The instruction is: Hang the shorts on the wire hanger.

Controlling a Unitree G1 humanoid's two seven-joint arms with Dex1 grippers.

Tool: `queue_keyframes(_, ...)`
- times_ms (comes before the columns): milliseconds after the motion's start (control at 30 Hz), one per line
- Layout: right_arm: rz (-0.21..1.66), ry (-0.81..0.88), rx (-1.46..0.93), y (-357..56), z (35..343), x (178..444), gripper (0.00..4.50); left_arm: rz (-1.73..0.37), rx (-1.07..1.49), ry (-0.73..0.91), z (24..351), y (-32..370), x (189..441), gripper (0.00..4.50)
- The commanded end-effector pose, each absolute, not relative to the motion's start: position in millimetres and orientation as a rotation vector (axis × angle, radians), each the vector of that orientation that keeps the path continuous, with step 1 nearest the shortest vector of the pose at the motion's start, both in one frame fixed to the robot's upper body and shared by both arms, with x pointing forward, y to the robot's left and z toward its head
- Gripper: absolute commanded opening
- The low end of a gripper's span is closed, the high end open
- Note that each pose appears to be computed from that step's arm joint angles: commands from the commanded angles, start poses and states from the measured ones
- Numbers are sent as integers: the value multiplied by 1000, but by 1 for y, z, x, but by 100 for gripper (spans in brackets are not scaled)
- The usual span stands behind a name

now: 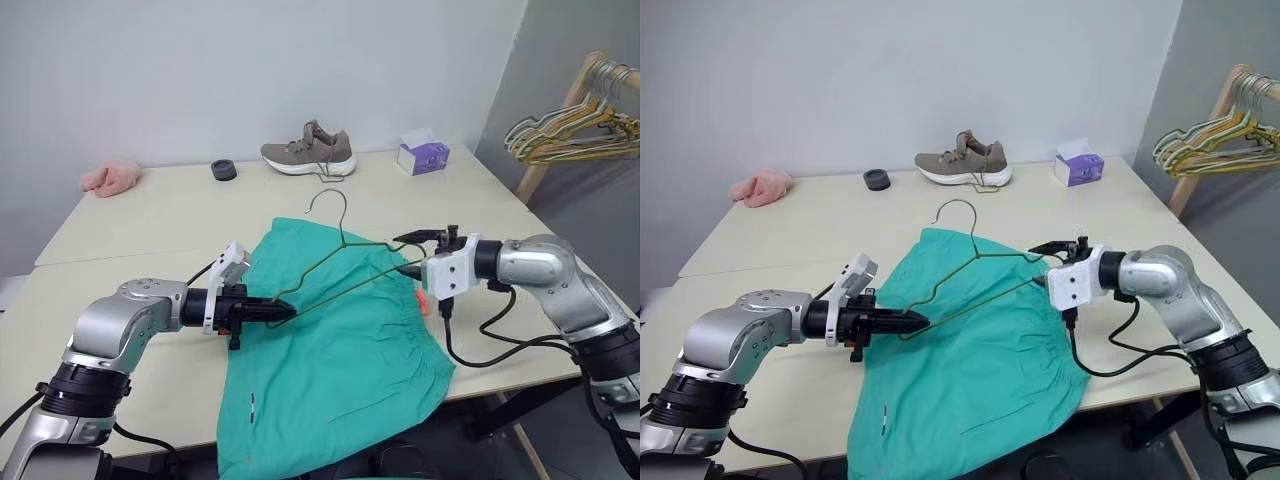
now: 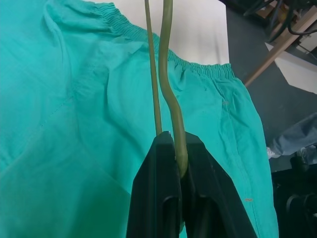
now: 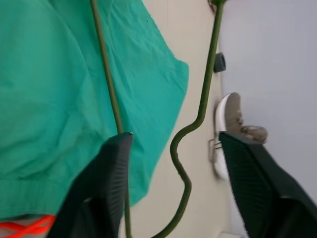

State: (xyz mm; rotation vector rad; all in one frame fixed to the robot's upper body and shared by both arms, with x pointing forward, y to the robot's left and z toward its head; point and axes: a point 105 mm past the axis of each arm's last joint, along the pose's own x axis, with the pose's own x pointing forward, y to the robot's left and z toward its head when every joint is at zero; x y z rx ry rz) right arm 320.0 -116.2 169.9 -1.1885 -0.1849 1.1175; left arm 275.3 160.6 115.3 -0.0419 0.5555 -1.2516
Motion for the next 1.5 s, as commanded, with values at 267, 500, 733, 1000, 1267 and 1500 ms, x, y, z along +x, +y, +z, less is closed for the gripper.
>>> queue_keyframes(267,1214,268,-847,-135,162,297,447,-1382,202,538,124,160,259,0)
queue_keyframes(500,1343,436,-838,-120,132,285,447,-1419,247,523,127,155,256,0)
queue_keyframes(733,1395,548,-812,-120,120,279,248,-1430,265,520,127,155,254,0)
queue_keyframes(1000,1411,585,-820,-124,113,275,3,-1439,264,504,129,154,252,0)
queue_keyframes(1267,1441,574,-774,-123,117,267,1,-1389,263,515,118,161,258,24)
queue_keyframes(1500,1437,615,-702,-131,116,258,0,-1301,257,460,120,168,274,224)
